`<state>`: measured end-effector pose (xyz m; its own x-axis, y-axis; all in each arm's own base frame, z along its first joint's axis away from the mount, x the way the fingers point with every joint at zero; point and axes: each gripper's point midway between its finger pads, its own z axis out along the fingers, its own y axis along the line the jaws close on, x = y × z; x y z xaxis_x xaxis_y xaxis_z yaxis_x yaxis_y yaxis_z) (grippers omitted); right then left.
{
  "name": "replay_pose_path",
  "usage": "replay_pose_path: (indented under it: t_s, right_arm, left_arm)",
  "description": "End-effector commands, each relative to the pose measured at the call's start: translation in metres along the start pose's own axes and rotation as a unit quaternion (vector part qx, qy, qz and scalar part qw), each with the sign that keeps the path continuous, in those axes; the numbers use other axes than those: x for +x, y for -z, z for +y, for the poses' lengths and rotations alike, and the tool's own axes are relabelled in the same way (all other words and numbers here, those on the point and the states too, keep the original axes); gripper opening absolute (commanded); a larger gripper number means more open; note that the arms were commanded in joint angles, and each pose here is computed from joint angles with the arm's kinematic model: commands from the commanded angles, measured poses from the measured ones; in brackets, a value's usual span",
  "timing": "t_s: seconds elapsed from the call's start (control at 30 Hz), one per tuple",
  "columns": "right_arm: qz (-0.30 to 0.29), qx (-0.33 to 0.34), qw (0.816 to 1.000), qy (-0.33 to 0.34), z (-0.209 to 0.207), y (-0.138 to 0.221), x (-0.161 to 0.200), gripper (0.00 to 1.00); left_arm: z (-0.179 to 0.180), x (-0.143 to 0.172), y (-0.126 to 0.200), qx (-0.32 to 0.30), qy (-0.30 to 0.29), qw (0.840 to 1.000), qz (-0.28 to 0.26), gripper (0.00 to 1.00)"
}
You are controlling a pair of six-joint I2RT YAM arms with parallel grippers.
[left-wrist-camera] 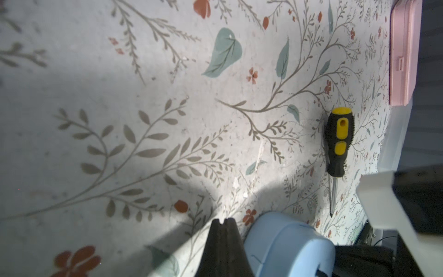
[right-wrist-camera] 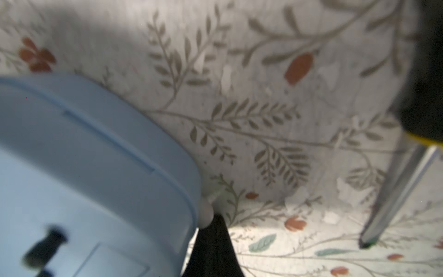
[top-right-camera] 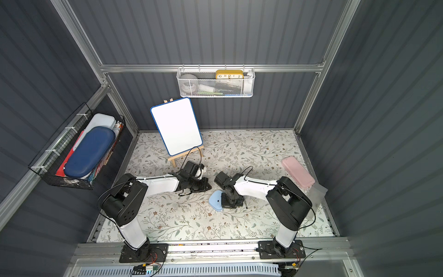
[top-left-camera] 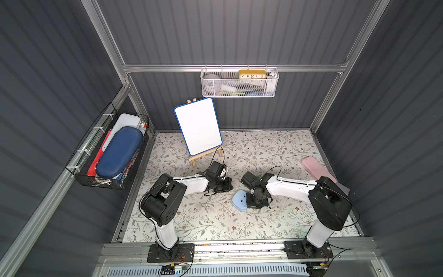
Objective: Remove the battery from the alarm
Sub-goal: Adjust the alarm at the center of the board.
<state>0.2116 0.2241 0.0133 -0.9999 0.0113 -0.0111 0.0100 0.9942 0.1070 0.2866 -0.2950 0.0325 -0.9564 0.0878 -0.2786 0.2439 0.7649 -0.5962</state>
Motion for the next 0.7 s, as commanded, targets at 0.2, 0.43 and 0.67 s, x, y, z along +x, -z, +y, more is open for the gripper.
replay_pose_path:
  t_s: [0.2, 0.43, 0.67]
  right_arm:
    - [-0.009, -0.004, 0.998, 0.056, 0.019, -0.004, -0.035, 0.00]
    - [-0.021, 0.017, 0.998, 0.060, 0.021, 0.001, -0.049, 0.00]
    - [-0.050, 0.053, 0.995, 0.074, 0.000, 0.024, -0.060, 0.00]
  left_arm:
    - [0.002, 0.019, 0.026, -0.014, 0.005, 1.000, 0.002, 0.00]
    - [0.005, 0.020, 0.035, -0.032, 0.016, 0.999, -0.007, 0.00]
    - [0.007, 0.016, 0.050, -0.059, 0.023, 0.998, -0.017, 0.00]
